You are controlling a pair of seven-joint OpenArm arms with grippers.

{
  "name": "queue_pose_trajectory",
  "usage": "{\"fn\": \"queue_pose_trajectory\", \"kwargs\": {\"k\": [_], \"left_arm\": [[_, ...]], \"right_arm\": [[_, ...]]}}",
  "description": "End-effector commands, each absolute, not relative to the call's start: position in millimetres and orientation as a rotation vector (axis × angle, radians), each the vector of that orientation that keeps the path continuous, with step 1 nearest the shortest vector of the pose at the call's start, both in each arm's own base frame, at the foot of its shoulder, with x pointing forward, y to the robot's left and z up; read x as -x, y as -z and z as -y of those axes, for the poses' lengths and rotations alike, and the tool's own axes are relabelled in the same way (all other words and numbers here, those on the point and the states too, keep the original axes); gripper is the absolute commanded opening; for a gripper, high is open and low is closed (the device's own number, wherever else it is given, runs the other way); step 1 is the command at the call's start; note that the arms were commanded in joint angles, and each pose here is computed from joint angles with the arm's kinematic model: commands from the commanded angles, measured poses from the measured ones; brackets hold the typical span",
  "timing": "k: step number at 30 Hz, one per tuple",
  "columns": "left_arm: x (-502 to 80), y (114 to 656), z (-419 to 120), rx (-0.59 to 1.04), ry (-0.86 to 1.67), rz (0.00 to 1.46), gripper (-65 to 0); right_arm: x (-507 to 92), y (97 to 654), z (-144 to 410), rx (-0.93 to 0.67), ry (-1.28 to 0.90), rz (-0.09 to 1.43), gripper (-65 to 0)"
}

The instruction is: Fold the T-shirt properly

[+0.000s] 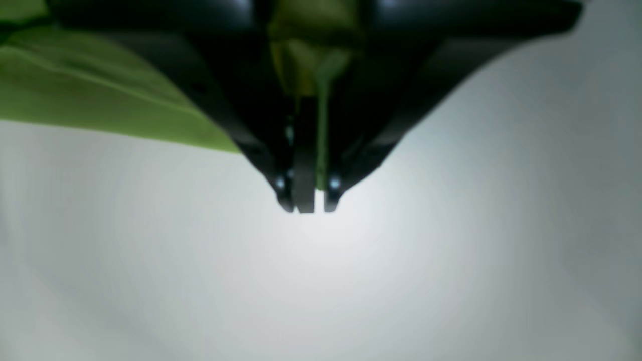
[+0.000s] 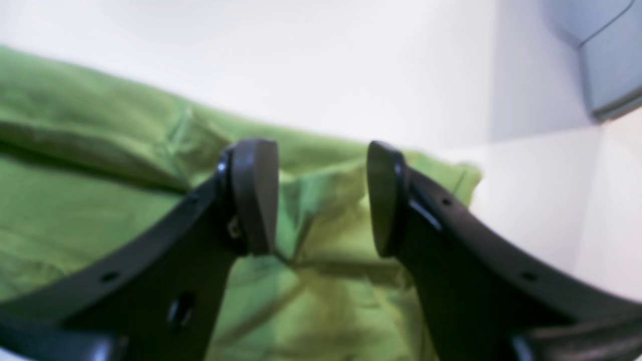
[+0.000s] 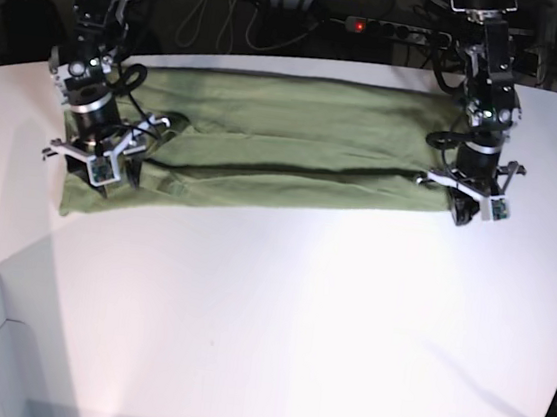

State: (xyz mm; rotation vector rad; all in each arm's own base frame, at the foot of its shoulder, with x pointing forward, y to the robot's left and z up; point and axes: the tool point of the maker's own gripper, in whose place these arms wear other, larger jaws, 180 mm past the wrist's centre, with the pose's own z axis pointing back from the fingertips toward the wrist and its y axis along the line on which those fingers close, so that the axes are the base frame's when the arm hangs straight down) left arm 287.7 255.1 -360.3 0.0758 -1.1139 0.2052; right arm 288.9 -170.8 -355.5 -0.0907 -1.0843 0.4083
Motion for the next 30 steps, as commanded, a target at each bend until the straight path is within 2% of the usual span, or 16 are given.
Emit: {"fn": "queue_pose_trajectory", "kwargs": {"k": [1,8,16,19,24,30], "left_arm": [[-295,337,-257,-0.085,-0.191,1.192,-65.0],[-290,311,-249,-0.094,-0.150,1.245,-65.0],[-290,315,-249,-0.092,-0.154,1.239,-65.0],[-291,313,-249,-0.092,-0.154,1.245,-65.0],[-291,318,-253,-0.098,-0.154,1.233,-65.0],[-290,324,-254,-0.098,-0.159,1.218,-65.0]], "right_arm": [[-294,339,171,0.097,-0.408,1.143,-36.5],[-301,334,174,0.115,-0.413,1.138,-24.0],[-315,351,183,0.129,-0.389,1.040,-23.1],[-314,353,183,0.130,-0.388,1.031,-26.8],[-308,362,179,0.104,-0.408,1.004,-39.9],[-298,382,167,0.031,-0.474,0.942,-48.1]]}}
